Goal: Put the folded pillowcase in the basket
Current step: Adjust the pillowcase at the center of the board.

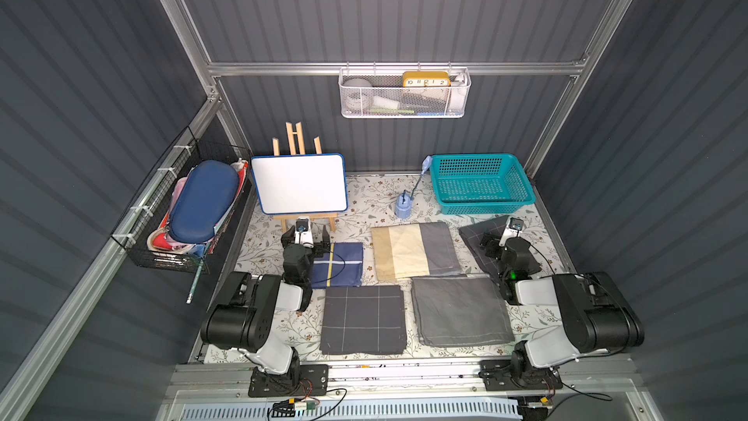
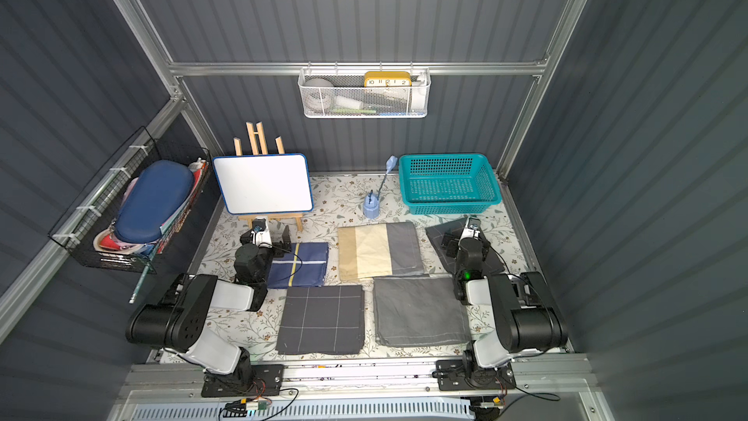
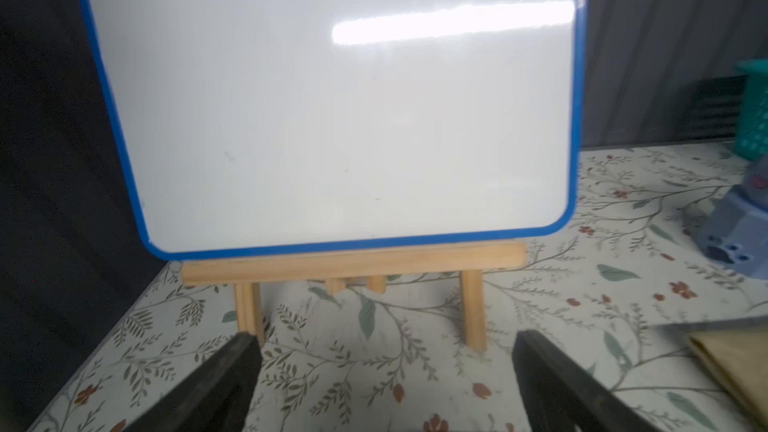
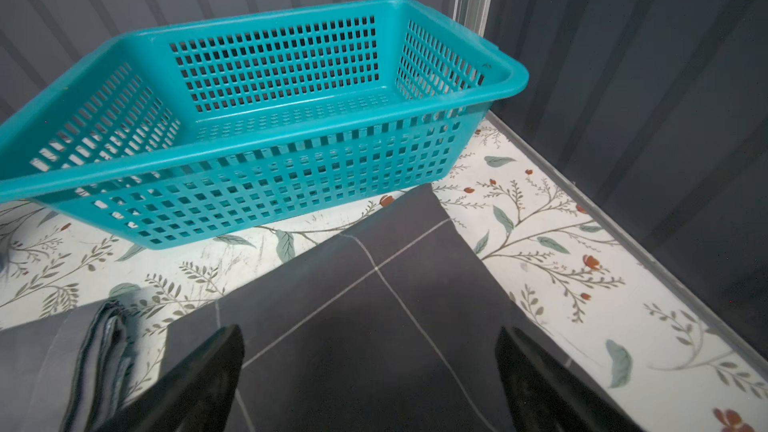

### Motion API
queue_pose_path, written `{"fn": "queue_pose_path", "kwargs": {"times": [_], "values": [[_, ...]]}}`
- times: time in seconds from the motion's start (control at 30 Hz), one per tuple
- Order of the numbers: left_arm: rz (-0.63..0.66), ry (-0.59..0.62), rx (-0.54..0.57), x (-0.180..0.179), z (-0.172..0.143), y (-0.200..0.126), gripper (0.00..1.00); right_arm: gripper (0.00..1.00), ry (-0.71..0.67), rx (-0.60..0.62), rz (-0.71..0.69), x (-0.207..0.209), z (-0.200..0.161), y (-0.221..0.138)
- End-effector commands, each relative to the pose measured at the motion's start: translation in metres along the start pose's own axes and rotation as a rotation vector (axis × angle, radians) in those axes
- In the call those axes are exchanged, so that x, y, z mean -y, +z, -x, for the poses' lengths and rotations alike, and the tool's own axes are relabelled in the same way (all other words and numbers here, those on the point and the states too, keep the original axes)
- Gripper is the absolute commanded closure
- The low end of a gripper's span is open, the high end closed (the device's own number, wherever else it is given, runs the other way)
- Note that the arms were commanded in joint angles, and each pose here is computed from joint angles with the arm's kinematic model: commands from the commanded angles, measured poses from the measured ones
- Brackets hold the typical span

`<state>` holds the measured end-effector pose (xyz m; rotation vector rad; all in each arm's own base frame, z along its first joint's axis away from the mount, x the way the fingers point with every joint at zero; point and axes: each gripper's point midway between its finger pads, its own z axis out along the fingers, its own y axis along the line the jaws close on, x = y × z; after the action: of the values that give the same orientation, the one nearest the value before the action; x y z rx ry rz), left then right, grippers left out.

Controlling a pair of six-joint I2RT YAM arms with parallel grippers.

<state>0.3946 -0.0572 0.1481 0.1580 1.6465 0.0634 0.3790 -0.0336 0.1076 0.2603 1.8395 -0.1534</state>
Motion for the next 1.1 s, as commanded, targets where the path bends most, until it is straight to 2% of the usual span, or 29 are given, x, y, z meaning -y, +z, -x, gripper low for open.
{"fn": "queue_pose_path", "kwargs": {"times": [0.0, 0.03, 0.2, 0.27, 0.4, 0.5, 0.6, 0.7, 0.77, 0.87, 0.93, 1.07], "values": [[0.059, 0.035, 0.047, -0.001, 0.037, -0.012, 0.00, 0.01, -0.015, 0.020, 0.027, -0.005, 0.032, -0.017], [0.040, 0.010, 0.061, 0.002, 0.048, -0.015, 0.00, 0.01, -0.009, -0.010, 0.038, -0.006, 0.037, -0.022], [-0.039, -0.230, 0.153, 0.001, 0.112, -0.042, 0.00, 0.01, 0.104, 0.030, 0.148, -0.020, 0.096, -0.062], [-0.073, -0.321, 0.133, 0.002, 0.130, -0.047, 0.00, 0.01, 0.210, 0.040, 0.139, -0.016, 0.113, -0.075], [-0.103, -0.465, 0.025, 0.004, 0.145, -0.054, 0.00, 0.01, 0.348, -0.059, 0.028, 0.005, 0.126, -0.101], [-0.093, -0.524, -0.060, 0.003, 0.142, -0.061, 0.00, 0.01, 0.455, -0.149, -0.087, 0.024, 0.117, -0.115], [-0.125, -0.553, -0.091, 0.007, 0.142, -0.071, 0.00, 0.01, 0.481, -0.192, -0.044, 0.018, 0.110, -0.120], [-0.077, -0.664, -0.160, 0.003, 0.127, -0.077, 0.00, 0.01, 0.466, -0.251, -0.013, 0.010, 0.100, -0.119], [-0.167, -0.628, -0.171, 0.018, 0.131, -0.077, 0.00, 0.01, 0.437, -0.318, -0.039, 0.010, 0.089, -0.115], [-0.293, -0.614, -0.261, 0.044, 0.130, -0.069, 0.00, 0.01, 0.389, -0.409, -0.069, 0.009, 0.071, -0.102], [-0.334, -0.597, -0.327, 0.057, 0.124, -0.055, 0.00, 0.01, 0.353, -0.491, -0.102, 0.008, 0.053, -0.089], [-0.506, -0.665, -0.480, 0.102, 0.100, -0.040, 0.00, 0.01, 0.310, -0.668, -0.176, 0.007, 0.009, -0.065]]}}
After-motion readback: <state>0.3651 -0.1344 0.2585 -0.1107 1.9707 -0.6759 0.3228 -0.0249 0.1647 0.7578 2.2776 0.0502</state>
